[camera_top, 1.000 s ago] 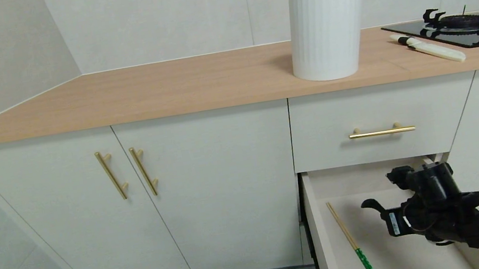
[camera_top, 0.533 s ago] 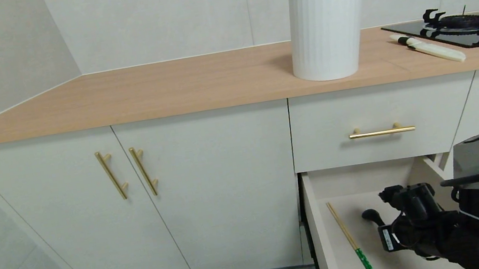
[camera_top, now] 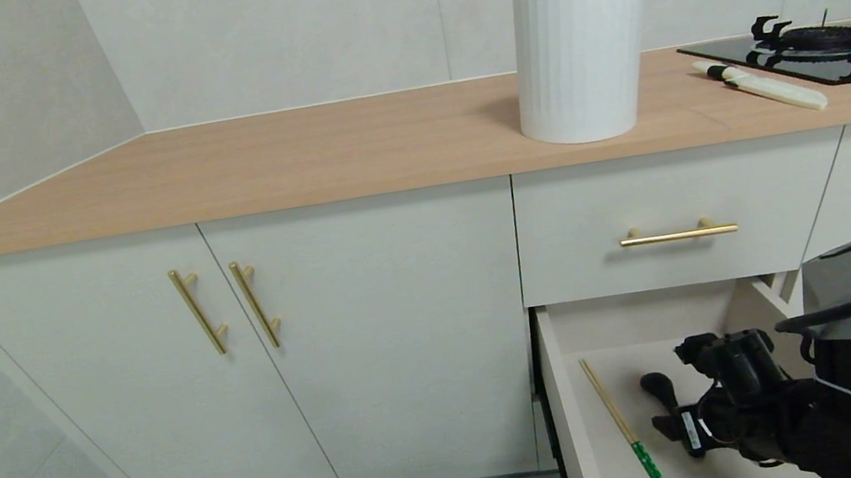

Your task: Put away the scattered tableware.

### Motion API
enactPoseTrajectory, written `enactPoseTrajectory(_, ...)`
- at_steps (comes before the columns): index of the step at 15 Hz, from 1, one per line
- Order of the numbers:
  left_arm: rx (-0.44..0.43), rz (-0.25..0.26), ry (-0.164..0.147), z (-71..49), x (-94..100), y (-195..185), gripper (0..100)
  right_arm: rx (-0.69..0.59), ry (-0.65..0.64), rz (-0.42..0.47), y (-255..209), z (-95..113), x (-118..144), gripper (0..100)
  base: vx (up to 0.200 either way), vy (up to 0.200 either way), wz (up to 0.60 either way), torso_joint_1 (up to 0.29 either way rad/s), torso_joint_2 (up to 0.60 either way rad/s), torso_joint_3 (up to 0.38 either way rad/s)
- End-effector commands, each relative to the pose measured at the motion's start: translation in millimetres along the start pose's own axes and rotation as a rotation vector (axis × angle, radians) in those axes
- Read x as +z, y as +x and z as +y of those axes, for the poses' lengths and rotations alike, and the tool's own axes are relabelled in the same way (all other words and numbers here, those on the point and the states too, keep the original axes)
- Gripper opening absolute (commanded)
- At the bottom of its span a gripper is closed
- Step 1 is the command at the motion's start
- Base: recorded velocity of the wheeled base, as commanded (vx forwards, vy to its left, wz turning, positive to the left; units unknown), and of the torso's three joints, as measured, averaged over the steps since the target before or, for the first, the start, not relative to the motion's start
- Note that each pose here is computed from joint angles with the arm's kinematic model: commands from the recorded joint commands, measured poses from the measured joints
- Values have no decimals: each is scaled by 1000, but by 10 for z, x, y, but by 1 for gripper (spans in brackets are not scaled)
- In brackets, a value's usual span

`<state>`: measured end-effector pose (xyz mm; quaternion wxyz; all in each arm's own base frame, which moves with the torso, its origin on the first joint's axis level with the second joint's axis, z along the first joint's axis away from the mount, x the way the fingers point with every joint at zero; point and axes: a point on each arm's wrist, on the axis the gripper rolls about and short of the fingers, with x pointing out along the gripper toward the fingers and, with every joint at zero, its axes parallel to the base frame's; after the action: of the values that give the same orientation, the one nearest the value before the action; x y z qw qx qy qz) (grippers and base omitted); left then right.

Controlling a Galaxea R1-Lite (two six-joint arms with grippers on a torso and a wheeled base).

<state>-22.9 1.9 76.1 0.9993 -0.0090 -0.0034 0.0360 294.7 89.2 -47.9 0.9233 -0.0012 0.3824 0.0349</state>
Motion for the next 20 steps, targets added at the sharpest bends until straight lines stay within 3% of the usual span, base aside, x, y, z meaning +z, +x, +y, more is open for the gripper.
enactPoseTrajectory(1, 0, 0, -1, 0, 0, 0, 100, 16, 4, -59, -289, 0, 134, 100, 0, 0, 0, 0, 0, 0)
enactPoseTrajectory(5, 0, 0, -1, 0, 0, 0, 100, 53, 10, -182, -1143, -35, 388, 100, 0, 0, 0, 0, 0, 0)
enactPoseTrajectory(8, -2, 0, -1, 0, 0, 0, 100, 63, 8, -160, -1731, -131, 394, 100, 0, 0, 0, 0, 0, 0)
enactPoseTrajectory(13, -2, 0, 1, 0, 0, 0, 100, 95, -36, -97, -2193, -123, 389, 100, 0, 0, 0, 0, 0, 0)
enactPoseTrajectory(20, -2, 0, 1, 0, 0, 0, 100, 158, -153, 21, -2572, -70, 222, 100, -200, 0, 0, 0, 5, 4)
